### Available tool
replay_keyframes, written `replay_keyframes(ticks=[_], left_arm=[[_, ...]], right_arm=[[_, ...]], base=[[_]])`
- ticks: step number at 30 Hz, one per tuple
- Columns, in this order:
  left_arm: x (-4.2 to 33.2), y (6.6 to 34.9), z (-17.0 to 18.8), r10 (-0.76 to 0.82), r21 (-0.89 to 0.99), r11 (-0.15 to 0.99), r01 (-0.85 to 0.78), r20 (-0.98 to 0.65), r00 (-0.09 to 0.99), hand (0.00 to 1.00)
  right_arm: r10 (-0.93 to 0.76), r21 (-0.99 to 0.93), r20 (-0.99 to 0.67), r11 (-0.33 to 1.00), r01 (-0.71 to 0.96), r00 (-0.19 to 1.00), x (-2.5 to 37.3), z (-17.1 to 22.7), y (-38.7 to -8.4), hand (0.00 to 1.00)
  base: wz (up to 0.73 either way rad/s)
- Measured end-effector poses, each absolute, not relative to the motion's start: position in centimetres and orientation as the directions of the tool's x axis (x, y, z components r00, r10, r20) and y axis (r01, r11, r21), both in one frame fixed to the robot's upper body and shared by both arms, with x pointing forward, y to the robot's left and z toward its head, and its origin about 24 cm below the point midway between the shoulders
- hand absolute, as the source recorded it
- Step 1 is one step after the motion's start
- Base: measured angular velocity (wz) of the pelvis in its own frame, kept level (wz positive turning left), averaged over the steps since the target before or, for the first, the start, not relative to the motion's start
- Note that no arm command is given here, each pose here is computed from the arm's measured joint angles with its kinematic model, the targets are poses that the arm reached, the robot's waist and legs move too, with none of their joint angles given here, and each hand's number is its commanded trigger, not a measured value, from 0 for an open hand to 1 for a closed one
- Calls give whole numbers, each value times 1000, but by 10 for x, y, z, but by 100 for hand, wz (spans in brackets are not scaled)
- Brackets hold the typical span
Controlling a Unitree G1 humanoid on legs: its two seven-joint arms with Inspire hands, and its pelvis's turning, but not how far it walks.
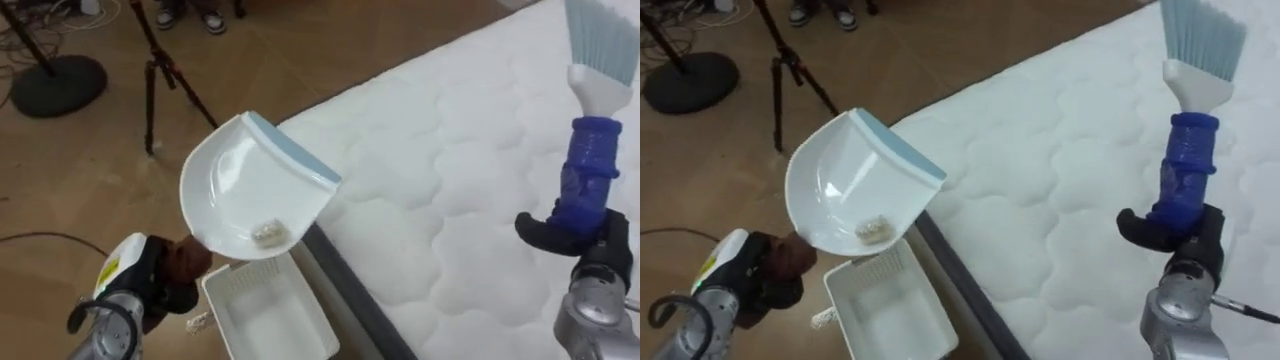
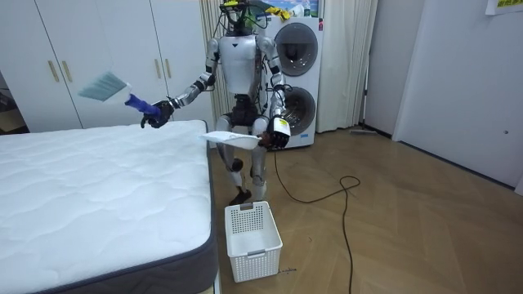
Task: Clean bed
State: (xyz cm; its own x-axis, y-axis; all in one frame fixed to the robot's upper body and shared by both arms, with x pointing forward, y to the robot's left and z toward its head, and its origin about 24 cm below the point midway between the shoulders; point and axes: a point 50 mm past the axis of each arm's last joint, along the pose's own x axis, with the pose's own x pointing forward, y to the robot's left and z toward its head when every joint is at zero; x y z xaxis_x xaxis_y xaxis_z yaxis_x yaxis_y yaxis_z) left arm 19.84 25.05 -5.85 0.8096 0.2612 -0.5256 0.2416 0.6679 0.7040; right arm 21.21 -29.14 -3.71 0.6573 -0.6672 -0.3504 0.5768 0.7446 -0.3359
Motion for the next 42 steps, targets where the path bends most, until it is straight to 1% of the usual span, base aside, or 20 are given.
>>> replay_keyframes(ticks=[3,5,13,21,29,32,37,42], left_arm=[[186,253,-68,272,686,678,266,-570,775,100],[185,254,-68,272,682,680,270,-576,771,100],[197,260,-54,292,712,668,216,-518,804,100],[204,260,-47,280,713,672,199,-493,824,100],[208,267,-39,289,759,616,210,-467,836,100],[215,268,-35,290,770,604,206,-453,843,100],[217,272,-41,301,766,603,223,-477,826,100],[220,276,-42,311,787,568,241,-477,822,100]], right_arm=[[-678,-371,-392,735,568,621,203,-49,-294,0],[-681,-382,-404,732,564,611,199,-52,-295,0],[-691,-380,-388,723,578,609,200,-48,-295,0],[-732,-397,-376,682,615,569,195,-48,-301,0],[-792,-410,-364,609,679,491,188,-48,-309,0],[-805,-408,-347,592,695,482,192,-45,-311,0],[-811,-407,-321,584,702,488,201,-42,-314,0],[-812,-417,-287,583,697,507,216,-37,-315,0]], base=[[48],[32],[10],[18],[57],[11],[9],[-16]])
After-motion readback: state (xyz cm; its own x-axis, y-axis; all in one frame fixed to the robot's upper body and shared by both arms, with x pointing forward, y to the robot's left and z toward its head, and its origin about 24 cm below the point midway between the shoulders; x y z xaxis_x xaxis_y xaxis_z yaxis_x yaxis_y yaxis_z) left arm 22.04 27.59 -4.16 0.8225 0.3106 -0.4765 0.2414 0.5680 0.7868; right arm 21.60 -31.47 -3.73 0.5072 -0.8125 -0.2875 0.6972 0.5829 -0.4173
